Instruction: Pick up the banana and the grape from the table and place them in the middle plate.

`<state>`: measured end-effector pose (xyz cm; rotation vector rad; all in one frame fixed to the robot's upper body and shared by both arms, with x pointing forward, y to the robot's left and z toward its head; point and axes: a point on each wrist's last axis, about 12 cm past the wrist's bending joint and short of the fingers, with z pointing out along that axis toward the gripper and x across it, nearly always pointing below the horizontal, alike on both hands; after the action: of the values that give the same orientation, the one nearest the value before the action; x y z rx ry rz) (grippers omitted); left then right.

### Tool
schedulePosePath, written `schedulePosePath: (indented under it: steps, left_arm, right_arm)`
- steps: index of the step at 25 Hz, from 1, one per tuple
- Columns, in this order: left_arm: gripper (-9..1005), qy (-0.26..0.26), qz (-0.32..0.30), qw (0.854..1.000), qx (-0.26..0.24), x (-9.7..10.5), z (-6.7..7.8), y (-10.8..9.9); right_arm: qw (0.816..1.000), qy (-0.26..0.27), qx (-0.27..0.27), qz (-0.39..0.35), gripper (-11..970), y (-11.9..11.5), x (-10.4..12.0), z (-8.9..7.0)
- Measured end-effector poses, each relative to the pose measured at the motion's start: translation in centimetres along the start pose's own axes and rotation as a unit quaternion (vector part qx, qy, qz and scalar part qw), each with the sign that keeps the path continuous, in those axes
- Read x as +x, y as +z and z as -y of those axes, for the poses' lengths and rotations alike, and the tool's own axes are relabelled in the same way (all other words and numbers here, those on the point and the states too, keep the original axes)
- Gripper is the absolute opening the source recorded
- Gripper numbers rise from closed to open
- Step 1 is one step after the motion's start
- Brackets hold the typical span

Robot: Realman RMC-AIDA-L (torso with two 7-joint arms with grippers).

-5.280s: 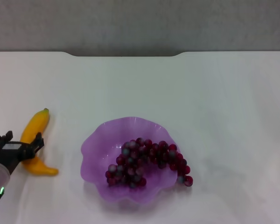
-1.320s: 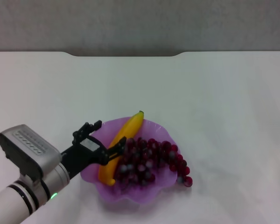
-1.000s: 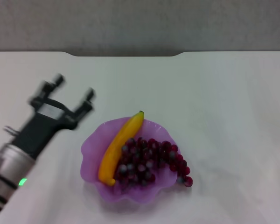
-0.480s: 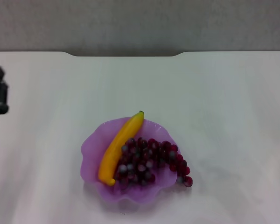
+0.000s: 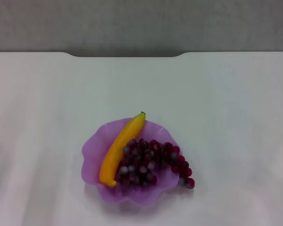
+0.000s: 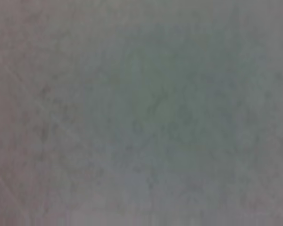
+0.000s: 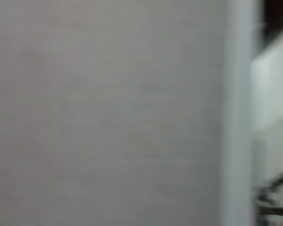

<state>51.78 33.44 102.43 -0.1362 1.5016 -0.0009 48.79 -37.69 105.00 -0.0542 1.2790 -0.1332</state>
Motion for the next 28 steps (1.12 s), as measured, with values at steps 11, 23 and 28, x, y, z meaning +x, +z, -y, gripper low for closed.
schedulePosePath:
  steps: [11,23,28]
  left_arm:
    - [35,0.019,-0.014,0.999,0.022,0.0,0.5,1.0]
    - [35,0.061,0.047,0.985,0.152,-1.4,4.6,1.7]
    - [35,0.064,0.055,0.983,0.166,-1.9,5.4,2.6]
  right_arm:
    - [0.984,0.078,0.159,0.016,-1,-2.0,0.0,3.7]
    - [0.987,0.14,0.074,0.007,-1,2.1,-0.7,4.0]
    - [0.991,0.129,0.031,-0.028,0,4.8,-0.3,2.6]
